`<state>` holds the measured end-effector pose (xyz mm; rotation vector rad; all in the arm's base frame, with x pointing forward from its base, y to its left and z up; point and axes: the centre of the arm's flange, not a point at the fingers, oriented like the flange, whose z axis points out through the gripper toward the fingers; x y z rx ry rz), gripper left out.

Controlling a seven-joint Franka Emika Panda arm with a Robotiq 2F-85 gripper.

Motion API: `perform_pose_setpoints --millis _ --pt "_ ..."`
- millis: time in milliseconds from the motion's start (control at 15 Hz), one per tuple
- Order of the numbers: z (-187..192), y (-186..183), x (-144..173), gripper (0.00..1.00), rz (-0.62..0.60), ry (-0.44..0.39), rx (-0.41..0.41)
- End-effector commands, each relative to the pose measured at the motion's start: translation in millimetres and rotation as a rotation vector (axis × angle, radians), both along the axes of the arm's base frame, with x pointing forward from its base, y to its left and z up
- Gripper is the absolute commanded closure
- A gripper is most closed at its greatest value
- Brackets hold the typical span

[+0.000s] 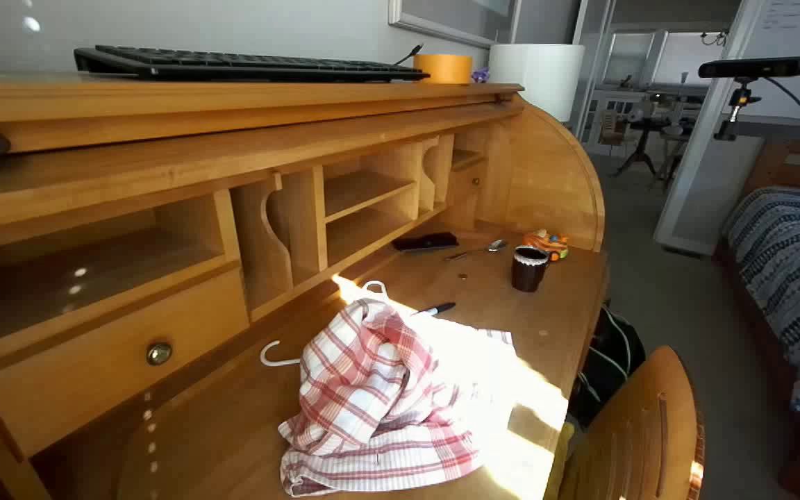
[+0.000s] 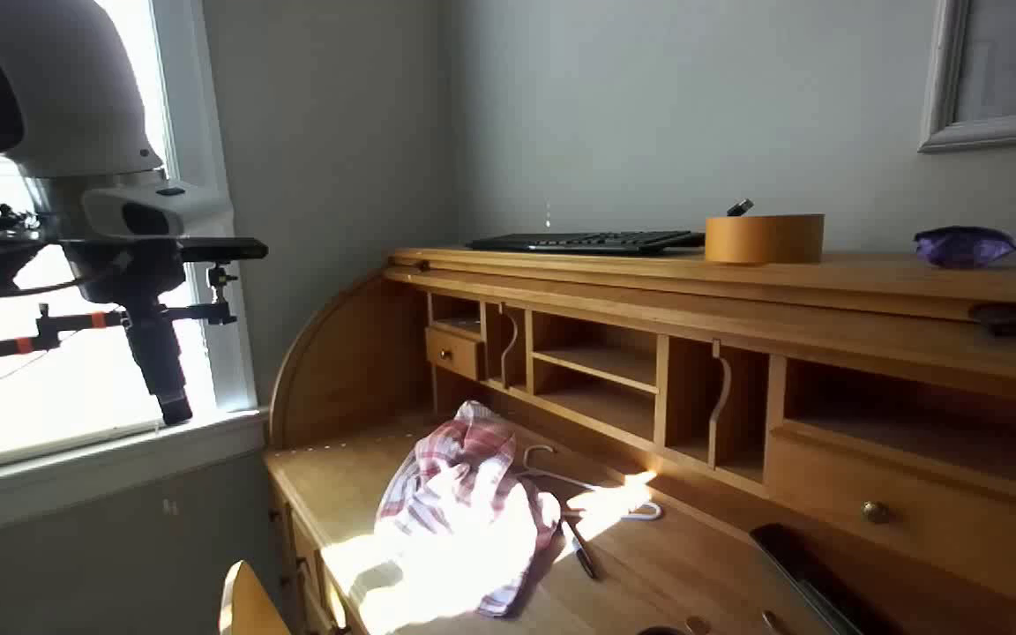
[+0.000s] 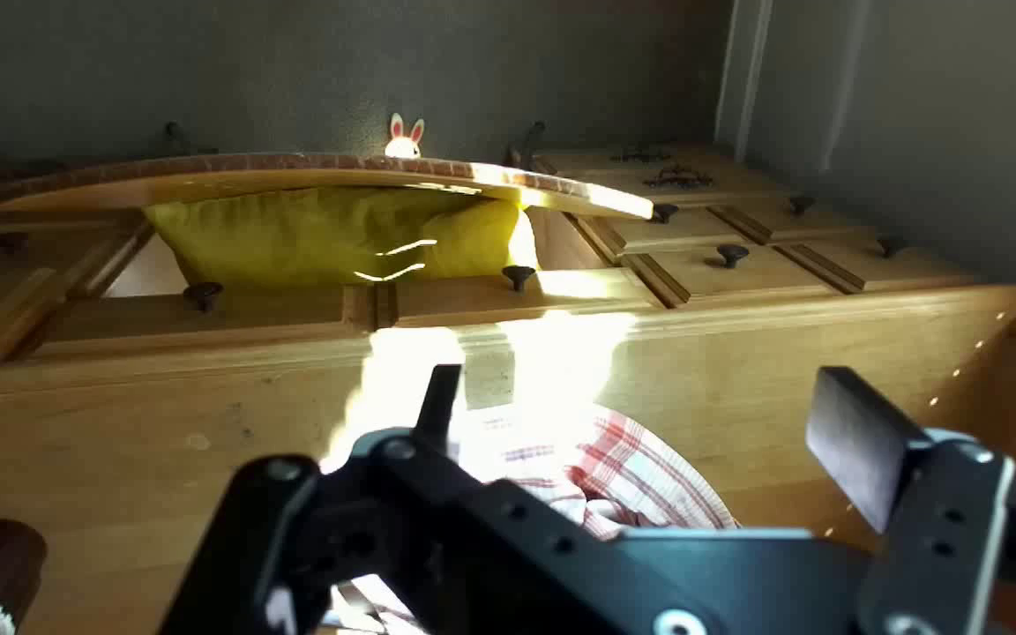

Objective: Move the cup to the left

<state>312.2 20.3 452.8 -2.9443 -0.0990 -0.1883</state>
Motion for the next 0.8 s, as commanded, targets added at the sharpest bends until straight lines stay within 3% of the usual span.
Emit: perform_pose_setpoints --millis 0,733 --pt "-3.9 0.1 -0.9 0.0 0.0 0.009 -0.001" --pt "-15.4 0.4 3.5 0.0 -0.025 0.004 -0.013"
